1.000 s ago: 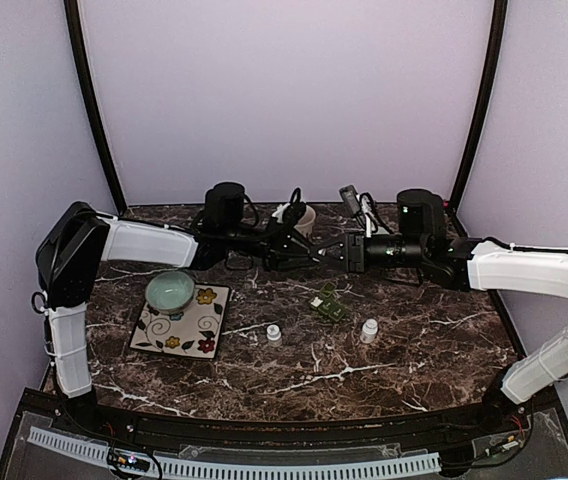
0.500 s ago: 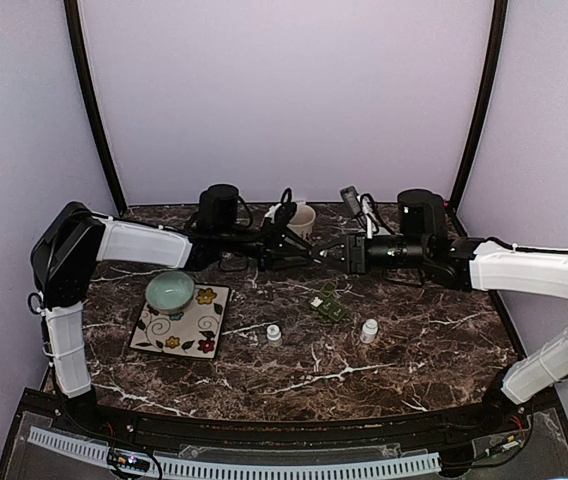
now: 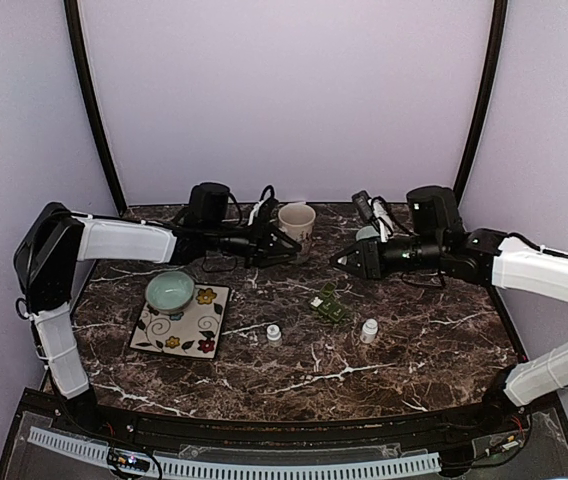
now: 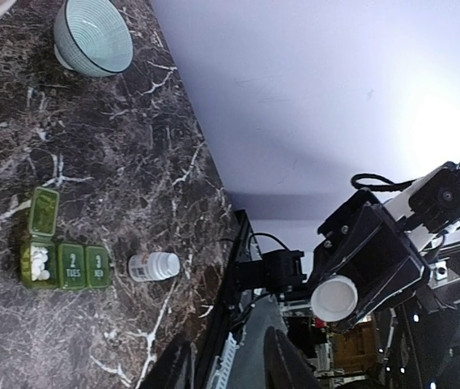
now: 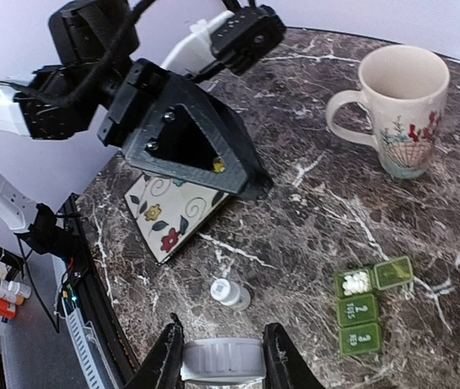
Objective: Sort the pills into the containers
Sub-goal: Place the lid of the pill bottle on the pill bottle.
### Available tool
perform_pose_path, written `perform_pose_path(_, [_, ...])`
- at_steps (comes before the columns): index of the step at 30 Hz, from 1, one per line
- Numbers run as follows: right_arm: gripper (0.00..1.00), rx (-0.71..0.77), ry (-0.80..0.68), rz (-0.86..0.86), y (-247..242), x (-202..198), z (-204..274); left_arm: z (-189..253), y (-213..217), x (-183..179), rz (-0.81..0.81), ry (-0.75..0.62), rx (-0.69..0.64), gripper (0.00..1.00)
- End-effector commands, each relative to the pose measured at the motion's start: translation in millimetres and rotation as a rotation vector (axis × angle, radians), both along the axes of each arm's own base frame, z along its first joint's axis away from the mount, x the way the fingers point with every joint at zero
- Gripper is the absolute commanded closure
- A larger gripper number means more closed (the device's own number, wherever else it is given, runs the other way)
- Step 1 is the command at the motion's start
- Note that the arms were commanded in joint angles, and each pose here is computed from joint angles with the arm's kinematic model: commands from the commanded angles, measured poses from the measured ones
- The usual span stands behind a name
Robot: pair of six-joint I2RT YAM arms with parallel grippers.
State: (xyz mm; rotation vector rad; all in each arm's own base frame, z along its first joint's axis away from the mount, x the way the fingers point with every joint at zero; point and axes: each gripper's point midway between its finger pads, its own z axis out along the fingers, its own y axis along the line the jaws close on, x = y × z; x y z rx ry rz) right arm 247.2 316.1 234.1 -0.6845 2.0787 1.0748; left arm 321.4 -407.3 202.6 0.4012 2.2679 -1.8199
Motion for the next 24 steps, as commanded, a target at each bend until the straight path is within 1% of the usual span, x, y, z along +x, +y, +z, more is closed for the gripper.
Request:
perform_pose_path(1, [0.95, -0.175, 0.025, -0.069, -25, -2, -9, -8, 12, -5, 0.046, -0.112, 0.131, 0.69])
perform_pose_path(5, [0.95, -0.323, 0.087, -0.117, -45, -4, -25, -22, 9, -10, 0.060, -0.170, 0.210, 0.69])
perform_pose_path(9, [0.96, -0.478, 0.168, -0.161, -64, -7, -46, -33, 1, -21, 0.043, -0.226, 0.254, 0.69])
perform_pose_path(15, [0.98, -0.594, 0.246, -0.198, -72, -10, -55, -45, -14, -36, 0.013, -0.309, 0.295, 0.68])
perform_pose_path(24, [0.97, -0.812, 0.340, -0.184, -75, -25, -85, -56, -28, -49, -0.010, -0.364, 0.298, 0.68])
